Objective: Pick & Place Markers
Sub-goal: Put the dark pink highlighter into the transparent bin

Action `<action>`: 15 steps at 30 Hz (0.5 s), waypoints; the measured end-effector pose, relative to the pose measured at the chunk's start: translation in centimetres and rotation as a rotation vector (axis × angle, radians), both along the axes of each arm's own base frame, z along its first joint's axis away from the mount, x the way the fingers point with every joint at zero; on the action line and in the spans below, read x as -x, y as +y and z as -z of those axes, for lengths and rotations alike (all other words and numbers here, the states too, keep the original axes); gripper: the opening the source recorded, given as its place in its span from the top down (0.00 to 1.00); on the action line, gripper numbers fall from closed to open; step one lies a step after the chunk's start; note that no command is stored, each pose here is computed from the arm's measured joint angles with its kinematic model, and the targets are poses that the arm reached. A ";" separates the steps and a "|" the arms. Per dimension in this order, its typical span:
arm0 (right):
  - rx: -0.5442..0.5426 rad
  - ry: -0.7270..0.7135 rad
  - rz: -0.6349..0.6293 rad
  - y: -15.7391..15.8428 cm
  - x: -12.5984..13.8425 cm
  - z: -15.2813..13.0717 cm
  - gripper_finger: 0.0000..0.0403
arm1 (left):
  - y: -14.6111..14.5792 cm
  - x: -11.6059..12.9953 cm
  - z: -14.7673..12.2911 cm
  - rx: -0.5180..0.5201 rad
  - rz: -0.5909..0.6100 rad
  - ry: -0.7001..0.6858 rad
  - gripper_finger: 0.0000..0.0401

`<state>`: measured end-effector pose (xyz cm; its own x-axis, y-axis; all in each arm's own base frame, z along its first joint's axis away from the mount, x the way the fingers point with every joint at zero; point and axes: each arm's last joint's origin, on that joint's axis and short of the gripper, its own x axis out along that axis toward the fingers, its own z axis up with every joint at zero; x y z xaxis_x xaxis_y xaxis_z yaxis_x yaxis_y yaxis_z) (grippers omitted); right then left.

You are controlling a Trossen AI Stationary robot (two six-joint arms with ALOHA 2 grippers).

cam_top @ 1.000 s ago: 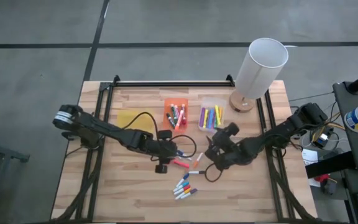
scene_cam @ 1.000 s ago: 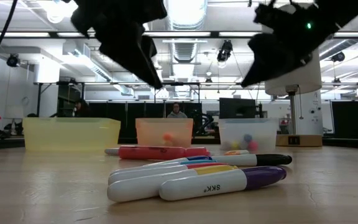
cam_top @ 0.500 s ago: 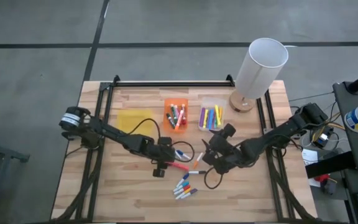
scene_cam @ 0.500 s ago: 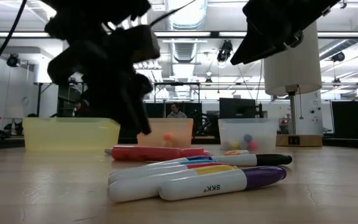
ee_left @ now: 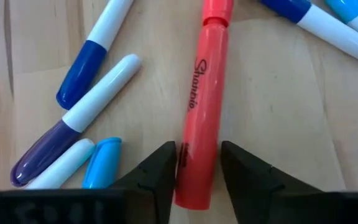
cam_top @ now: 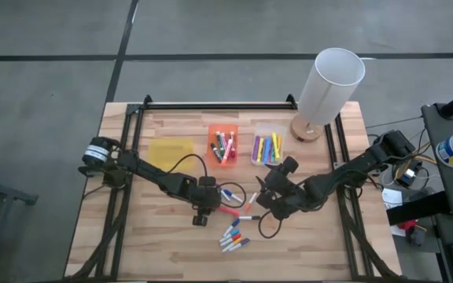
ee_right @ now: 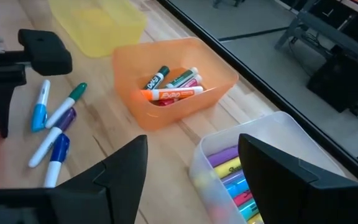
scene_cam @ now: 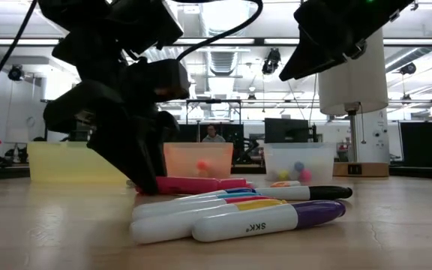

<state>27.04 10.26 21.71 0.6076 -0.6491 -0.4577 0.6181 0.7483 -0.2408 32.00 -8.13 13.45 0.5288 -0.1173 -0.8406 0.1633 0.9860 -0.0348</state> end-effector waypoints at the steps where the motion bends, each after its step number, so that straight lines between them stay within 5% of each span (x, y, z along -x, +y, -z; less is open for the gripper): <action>1: -0.001 0.003 -0.001 0.0 0.0 0.1 0.40 | 0.0 0.0 -0.1 0.001 -0.001 -0.005 0.71; 6: -0.039 0.036 -0.022 -0.1 0.3 0.8 0.40 | 0.0 -0.2 -0.9 0.018 -0.013 -0.033 0.87; 15: -0.037 0.116 -0.103 0.3 0.6 1.3 0.41 | -0.3 -1.4 -2.8 0.025 -0.010 -0.068 0.87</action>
<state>26.47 10.56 20.44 0.6119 -0.5674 -0.5510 0.5071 0.8161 -0.2772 33.38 -8.46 16.25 0.5857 -0.1322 -0.7997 0.1562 0.9865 -0.0487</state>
